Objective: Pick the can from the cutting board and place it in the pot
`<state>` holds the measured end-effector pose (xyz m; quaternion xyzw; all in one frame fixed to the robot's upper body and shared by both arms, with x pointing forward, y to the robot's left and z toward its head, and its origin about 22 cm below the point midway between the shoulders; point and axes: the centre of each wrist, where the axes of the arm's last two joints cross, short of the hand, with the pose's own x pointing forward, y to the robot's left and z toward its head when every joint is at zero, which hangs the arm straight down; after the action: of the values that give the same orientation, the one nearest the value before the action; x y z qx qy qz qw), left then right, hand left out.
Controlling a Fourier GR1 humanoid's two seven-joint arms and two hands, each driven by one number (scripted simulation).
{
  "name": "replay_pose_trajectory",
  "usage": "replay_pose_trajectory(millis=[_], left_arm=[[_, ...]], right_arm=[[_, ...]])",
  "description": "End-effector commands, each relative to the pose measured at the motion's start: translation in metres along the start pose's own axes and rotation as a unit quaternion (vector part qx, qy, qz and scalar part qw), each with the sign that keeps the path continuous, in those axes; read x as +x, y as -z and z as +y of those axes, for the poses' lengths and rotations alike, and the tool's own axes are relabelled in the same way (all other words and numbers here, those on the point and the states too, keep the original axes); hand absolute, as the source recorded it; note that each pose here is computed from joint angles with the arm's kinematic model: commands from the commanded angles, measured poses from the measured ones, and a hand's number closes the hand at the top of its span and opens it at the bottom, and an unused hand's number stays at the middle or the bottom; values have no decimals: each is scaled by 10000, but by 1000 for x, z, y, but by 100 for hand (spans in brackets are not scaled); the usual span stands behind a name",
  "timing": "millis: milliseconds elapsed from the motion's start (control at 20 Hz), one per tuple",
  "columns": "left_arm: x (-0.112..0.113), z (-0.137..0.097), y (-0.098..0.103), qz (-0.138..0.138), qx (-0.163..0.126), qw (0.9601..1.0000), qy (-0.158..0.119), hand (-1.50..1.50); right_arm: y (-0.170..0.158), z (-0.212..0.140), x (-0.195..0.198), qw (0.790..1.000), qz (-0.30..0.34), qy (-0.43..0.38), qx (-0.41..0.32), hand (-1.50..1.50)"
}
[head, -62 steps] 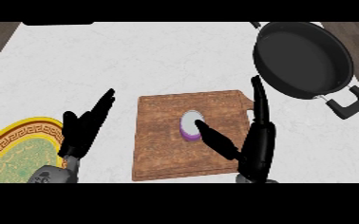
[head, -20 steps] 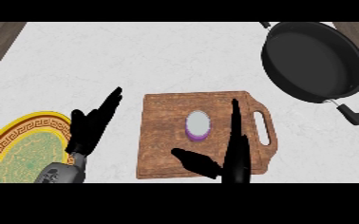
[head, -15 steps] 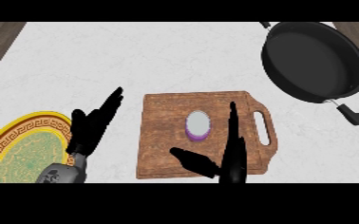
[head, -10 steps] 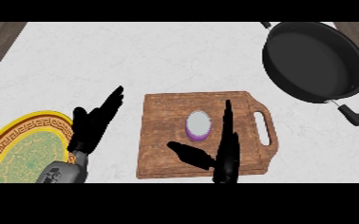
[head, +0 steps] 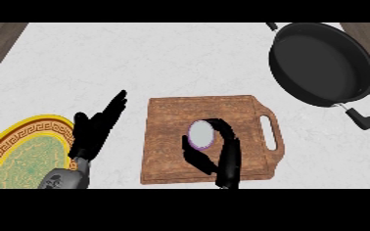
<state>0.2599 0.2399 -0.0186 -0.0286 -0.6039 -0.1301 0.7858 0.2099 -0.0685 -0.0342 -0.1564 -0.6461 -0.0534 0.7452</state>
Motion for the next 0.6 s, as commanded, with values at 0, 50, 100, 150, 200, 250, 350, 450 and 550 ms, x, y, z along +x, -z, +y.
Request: replay_pose_trajectory(millis=[0,50,100,150,200,250,350,450,550], left_arm=[[-4,-15,1,154,-62,9999,1,0],[-11,5,-8,88,-5,10000,8,0],[3,6,-9,167,-4,9999,-9,0],[-10,6,1,89,16,10000,3,0],[-6,5,4,116,36,9999,-55,0],[-12,-3,-13,95,-8,10000,12,0],[-5,10,0,103,-41,9999,-33,0],[-15,14,-14,152,215,9996,37,0],[-13,17,-14,189,305,9993,-98,0]], right_arm=[[-3,-5,-19,9993,75,378,-17,150],[-6,6,-10,9990,37,436,-38,150],[4,-7,-28,9994,-110,319,4,150],[-12,15,-22,9994,-305,-23,-164,150],[-14,12,-29,9990,-425,51,-163,150],[0,13,-7,9967,-673,161,-435,150],[16,-39,-36,9958,-701,-296,-504,150],[37,-125,-40,9927,-792,-530,-742,150],[51,-180,-38,9891,-796,-774,-963,150]])
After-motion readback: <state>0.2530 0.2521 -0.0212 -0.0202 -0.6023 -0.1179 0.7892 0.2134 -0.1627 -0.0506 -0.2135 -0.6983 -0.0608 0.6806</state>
